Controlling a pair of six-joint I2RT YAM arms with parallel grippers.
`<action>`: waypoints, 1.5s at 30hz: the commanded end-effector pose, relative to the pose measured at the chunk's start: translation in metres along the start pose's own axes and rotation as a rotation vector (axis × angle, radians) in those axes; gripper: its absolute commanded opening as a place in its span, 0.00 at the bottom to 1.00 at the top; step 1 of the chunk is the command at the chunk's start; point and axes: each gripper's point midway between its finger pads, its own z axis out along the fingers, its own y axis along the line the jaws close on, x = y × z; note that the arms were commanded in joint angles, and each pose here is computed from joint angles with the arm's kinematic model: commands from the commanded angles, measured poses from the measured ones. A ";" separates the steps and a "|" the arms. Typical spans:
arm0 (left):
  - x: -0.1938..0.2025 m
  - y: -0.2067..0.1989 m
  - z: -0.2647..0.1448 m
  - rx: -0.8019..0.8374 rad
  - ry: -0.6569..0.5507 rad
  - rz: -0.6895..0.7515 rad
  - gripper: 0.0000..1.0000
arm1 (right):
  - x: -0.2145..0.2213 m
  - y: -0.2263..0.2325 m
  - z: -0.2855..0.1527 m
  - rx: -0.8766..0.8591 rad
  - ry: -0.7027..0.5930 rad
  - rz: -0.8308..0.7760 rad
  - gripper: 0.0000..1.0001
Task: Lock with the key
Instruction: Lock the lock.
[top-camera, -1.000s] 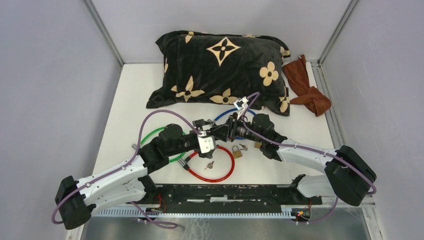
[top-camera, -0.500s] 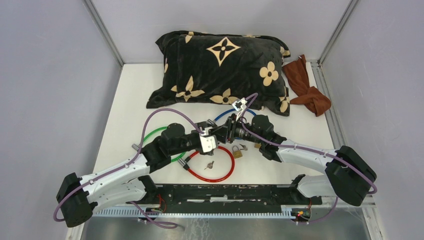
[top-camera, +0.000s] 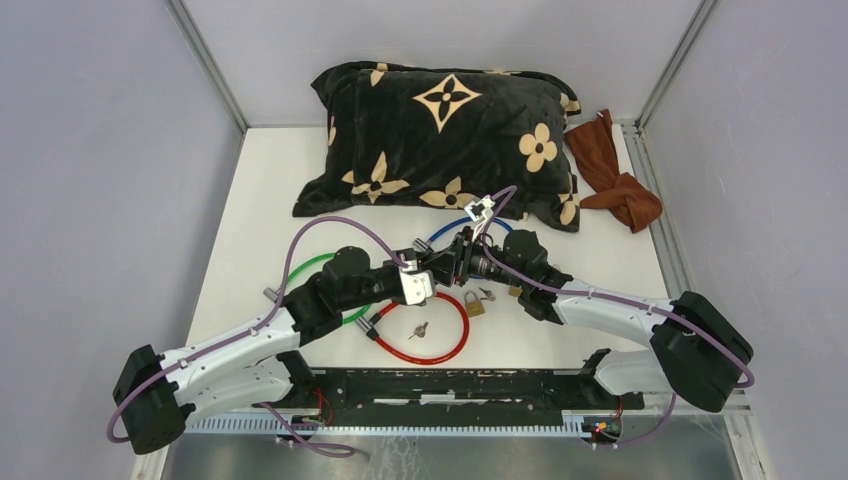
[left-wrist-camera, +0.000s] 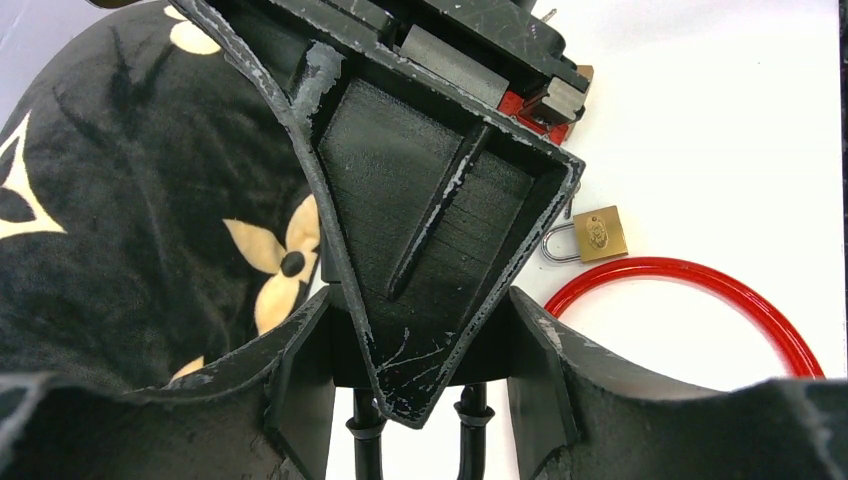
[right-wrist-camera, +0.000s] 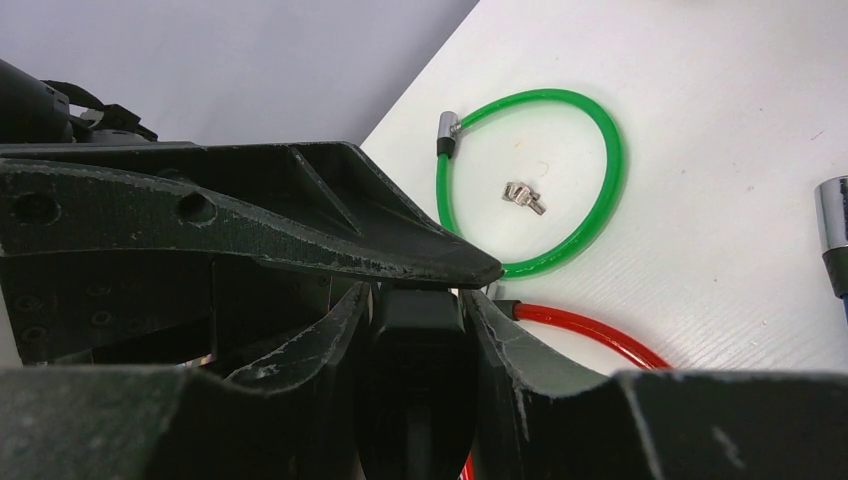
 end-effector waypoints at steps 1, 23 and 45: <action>-0.022 0.010 0.000 -0.024 -0.075 0.027 0.02 | -0.042 0.051 0.004 -0.157 -0.107 -0.081 0.00; 0.016 -0.007 -0.015 0.001 0.063 0.028 0.02 | -0.008 -0.019 -0.036 -0.016 0.179 -0.218 0.68; 0.012 -0.002 -0.014 -0.046 0.039 -0.030 0.02 | 0.018 -0.009 -0.030 -0.190 0.267 -0.127 0.02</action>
